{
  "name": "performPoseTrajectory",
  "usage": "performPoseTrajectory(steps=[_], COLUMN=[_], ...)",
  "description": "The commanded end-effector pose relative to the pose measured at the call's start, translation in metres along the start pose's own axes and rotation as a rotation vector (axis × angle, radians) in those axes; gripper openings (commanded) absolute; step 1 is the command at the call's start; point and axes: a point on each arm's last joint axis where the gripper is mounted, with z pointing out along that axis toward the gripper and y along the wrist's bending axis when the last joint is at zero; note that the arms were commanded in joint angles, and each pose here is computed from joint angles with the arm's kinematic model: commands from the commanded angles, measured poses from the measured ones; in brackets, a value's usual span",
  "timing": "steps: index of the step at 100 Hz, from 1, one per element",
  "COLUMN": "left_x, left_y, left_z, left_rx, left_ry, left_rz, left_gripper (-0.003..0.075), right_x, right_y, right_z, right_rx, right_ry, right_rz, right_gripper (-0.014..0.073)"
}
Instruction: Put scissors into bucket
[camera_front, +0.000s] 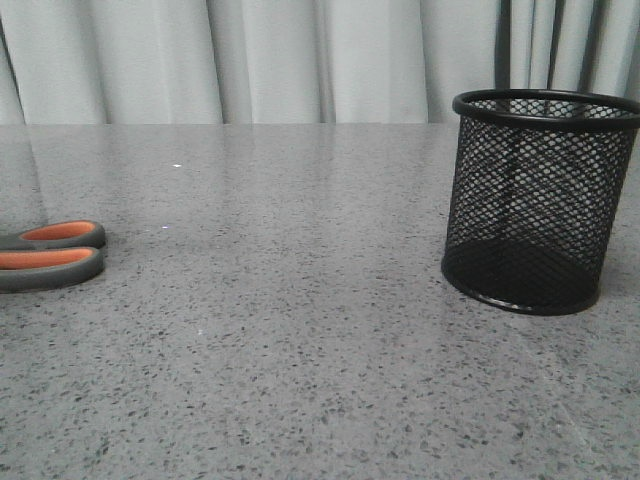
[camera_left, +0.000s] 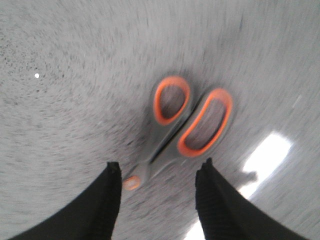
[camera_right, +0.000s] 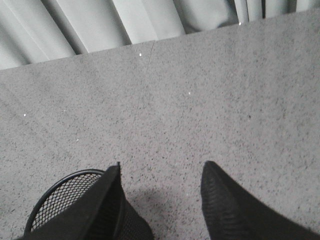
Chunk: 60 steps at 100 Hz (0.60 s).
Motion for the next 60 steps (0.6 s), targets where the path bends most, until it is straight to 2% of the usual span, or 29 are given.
performPoseTrajectory(steps=[1, 14, 20, 31, 42, 60], left_x=[-0.016, -0.032, -0.035, -0.041, -0.041, -0.037], left_y=[0.006, 0.003, 0.005, 0.009, 0.009, 0.005], left_z=[0.0, 0.022, 0.032, 0.041, 0.04, 0.032], left_rx=[-0.093, -0.097, -0.098, -0.125, -0.137, -0.111], left_ry=[0.096, 0.18, 0.197, 0.186, 0.172, 0.164], left_rz=[0.244, 0.536, 0.603, 0.618, 0.525, 0.493], left_gripper=[0.0315, 0.0314, 0.0314, 0.0313, 0.0314, 0.0318], right_x=[-0.02, -0.019, -0.019, -0.019, -0.019, -0.019], right_y=[0.004, 0.003, 0.003, 0.003, 0.004, 0.006], right_z=[-0.005, -0.004, -0.004, -0.004, -0.004, -0.004], right_rx=[-0.016, -0.011, -0.008, -0.007, -0.012, -0.022], right_ry=[-0.128, -0.13, -0.13, -0.13, -0.127, -0.129], right_rz=[-0.05, -0.064, -0.07, -0.078, -0.082, -0.102], right_gripper=[0.0328, 0.0328, 0.0328, 0.0328, 0.0328, 0.0328])
